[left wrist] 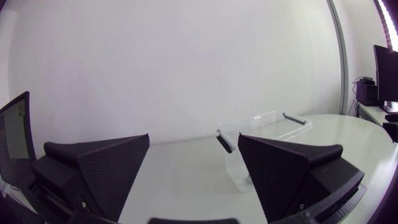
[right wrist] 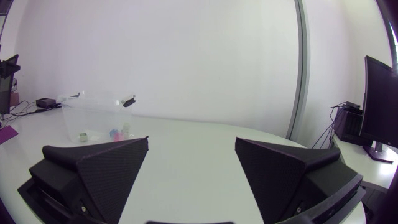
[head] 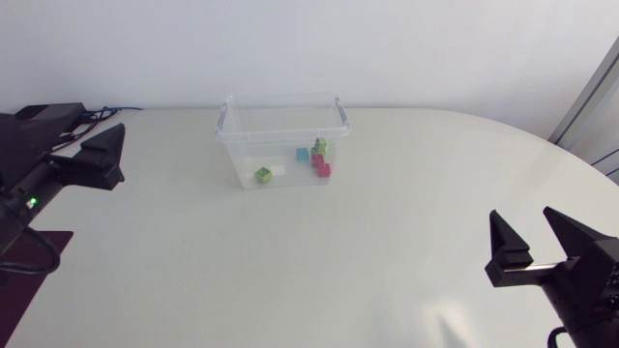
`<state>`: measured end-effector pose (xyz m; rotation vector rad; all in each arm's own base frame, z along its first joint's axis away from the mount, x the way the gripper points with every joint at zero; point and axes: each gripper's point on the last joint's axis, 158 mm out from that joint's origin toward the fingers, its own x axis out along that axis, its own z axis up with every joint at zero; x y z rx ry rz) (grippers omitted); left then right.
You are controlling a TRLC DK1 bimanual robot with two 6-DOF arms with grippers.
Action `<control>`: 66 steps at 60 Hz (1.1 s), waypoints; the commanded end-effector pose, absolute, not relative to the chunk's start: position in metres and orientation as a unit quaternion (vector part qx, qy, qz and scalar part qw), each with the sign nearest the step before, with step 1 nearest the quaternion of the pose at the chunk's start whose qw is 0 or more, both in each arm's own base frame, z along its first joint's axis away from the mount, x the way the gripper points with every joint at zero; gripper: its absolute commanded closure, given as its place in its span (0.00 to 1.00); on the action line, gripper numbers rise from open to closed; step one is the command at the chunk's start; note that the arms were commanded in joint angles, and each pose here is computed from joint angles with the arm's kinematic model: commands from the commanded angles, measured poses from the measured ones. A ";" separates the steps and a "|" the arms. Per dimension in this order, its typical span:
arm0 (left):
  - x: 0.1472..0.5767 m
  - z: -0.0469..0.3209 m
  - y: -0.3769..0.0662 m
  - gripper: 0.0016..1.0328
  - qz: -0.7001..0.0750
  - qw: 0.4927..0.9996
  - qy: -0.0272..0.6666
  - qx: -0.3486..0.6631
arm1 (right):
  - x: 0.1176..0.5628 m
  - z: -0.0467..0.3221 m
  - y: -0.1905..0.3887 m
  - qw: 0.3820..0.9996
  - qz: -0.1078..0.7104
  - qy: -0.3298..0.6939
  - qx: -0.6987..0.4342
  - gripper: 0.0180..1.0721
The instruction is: Place the duplo bricks in the container
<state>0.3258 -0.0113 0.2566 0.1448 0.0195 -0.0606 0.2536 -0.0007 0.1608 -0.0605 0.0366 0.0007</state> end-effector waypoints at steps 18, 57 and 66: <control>0.284 0.220 0.000 0.03 -0.009 0.999 0.001 0.047 | 0.254 0.148 -0.003 0.999 -0.003 0.032 -0.030 0.04; 0.256 0.157 -0.003 0.03 -0.009 1.000 0.028 0.004 | 0.254 0.149 -0.002 1.000 -0.005 0.029 -0.003 0.04; 0.254 0.150 -0.003 0.04 -0.008 0.999 0.030 0.000 | 0.254 0.149 -0.002 1.000 -0.005 0.028 0.000 0.04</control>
